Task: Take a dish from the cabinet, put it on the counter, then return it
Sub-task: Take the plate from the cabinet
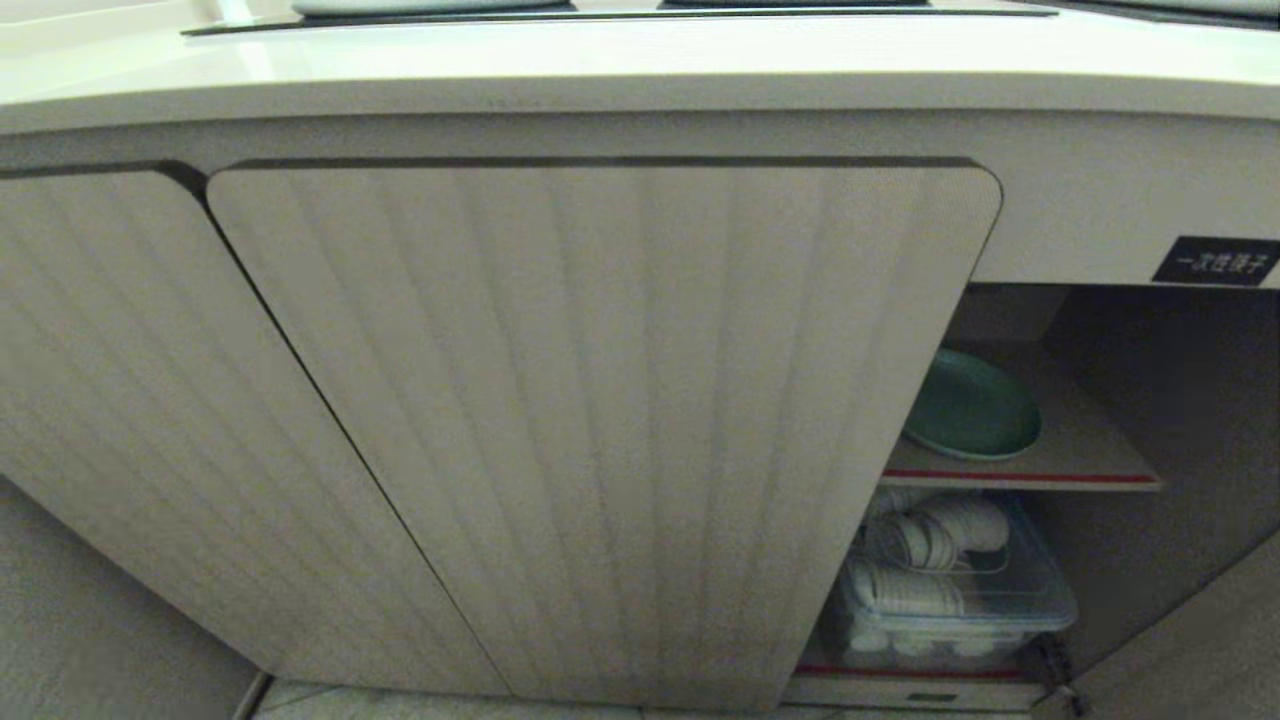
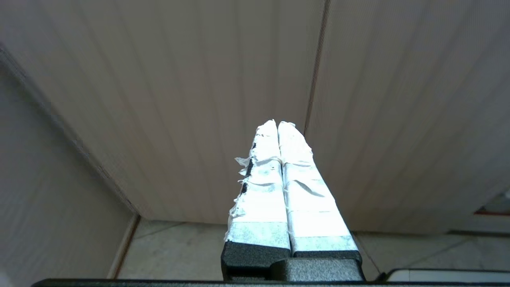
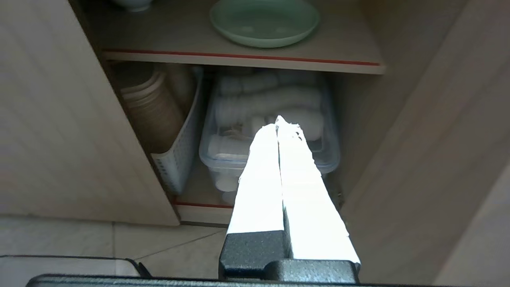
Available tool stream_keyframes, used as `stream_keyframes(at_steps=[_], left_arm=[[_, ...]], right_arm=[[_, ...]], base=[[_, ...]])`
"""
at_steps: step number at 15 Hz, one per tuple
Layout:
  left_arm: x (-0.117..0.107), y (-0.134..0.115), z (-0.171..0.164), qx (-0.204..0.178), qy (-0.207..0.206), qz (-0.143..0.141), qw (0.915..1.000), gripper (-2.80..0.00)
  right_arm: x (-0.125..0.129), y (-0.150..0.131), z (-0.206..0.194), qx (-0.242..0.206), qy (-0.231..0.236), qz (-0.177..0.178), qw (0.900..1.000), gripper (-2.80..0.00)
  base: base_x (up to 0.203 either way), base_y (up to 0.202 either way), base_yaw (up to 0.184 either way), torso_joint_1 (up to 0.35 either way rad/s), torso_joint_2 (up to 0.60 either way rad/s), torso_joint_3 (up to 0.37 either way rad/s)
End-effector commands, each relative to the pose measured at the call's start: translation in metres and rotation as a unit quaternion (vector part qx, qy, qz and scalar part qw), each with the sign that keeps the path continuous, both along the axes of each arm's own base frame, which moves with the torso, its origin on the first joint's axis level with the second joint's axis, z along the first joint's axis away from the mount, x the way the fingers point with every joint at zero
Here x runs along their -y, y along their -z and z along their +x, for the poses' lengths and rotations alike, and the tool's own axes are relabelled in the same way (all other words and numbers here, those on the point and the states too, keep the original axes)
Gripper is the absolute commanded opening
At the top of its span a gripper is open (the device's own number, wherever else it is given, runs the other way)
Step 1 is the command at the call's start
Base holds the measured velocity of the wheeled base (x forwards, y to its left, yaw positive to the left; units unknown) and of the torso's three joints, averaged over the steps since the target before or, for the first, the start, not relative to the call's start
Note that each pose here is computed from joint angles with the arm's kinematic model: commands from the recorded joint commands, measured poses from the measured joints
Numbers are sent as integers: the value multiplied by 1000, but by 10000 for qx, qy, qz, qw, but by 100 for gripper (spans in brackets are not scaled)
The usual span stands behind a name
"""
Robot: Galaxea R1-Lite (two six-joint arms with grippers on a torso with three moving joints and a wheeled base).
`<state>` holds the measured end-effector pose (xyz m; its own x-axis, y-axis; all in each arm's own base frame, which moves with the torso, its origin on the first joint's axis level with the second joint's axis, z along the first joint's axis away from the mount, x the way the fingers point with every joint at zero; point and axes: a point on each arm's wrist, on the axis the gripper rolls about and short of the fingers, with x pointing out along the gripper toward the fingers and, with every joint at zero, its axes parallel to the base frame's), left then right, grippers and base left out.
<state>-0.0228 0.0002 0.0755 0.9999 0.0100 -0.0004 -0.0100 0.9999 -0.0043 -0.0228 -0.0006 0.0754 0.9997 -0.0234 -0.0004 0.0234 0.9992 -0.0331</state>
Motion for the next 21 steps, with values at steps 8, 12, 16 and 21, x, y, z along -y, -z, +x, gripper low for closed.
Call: stream_keyframes(at_steps=[8,12,16,21], left_arm=[[0,0,0,-6,1,6,10000,-280],[0,0,0,-2,0,-2,10000,-280],[0,0,0,2,-4,-1,10000,-280],[0,0,0,2,-2,-2,10000,-280]], right_arm=[[0,0,0,1,6,-4,10000,-280],[0,0,0,-3,6,-4,10000,-280],[0,0,0,-6,6,-4,10000,-280],[0,0,0,-1,-33,-83,10000,-280]], base=[[0,0,0,0,0,0],[0,0,0,0,0,0],[0,0,0,0,0,0],[0,0,0,0,0,0]])
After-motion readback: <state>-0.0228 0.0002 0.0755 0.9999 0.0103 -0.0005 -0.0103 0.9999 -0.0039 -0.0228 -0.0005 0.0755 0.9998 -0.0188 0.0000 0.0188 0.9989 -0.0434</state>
